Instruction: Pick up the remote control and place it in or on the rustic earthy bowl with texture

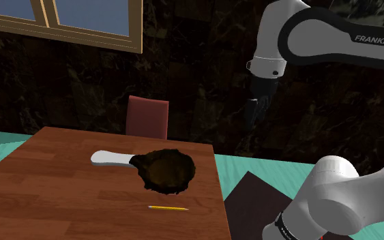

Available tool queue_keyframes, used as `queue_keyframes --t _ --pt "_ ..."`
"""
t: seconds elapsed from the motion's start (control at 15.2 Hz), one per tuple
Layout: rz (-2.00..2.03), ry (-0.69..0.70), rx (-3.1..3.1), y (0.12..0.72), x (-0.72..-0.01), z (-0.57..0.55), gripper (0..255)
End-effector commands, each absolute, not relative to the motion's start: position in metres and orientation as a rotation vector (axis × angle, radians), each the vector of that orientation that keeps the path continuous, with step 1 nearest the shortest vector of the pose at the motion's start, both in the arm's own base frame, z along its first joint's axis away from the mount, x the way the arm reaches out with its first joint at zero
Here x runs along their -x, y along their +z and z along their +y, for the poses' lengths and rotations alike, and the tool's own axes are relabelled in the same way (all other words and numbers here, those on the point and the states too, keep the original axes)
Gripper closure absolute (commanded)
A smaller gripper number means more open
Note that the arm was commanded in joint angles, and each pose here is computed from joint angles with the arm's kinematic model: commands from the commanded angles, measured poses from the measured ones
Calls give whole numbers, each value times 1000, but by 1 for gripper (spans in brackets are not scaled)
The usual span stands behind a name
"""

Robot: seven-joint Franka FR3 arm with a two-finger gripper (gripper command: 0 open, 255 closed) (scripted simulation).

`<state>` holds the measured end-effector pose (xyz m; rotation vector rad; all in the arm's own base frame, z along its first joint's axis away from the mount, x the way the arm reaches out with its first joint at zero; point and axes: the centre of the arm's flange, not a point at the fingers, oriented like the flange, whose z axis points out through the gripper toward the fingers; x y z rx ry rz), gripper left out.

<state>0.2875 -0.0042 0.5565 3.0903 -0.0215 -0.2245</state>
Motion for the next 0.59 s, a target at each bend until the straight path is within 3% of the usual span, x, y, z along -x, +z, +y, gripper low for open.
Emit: queue_keyframes --t 0.0,0.53 --pt "-22 -224 -3090 557 -287 -4 0" --pt "178 -178 -3097 507 -366 36 0"
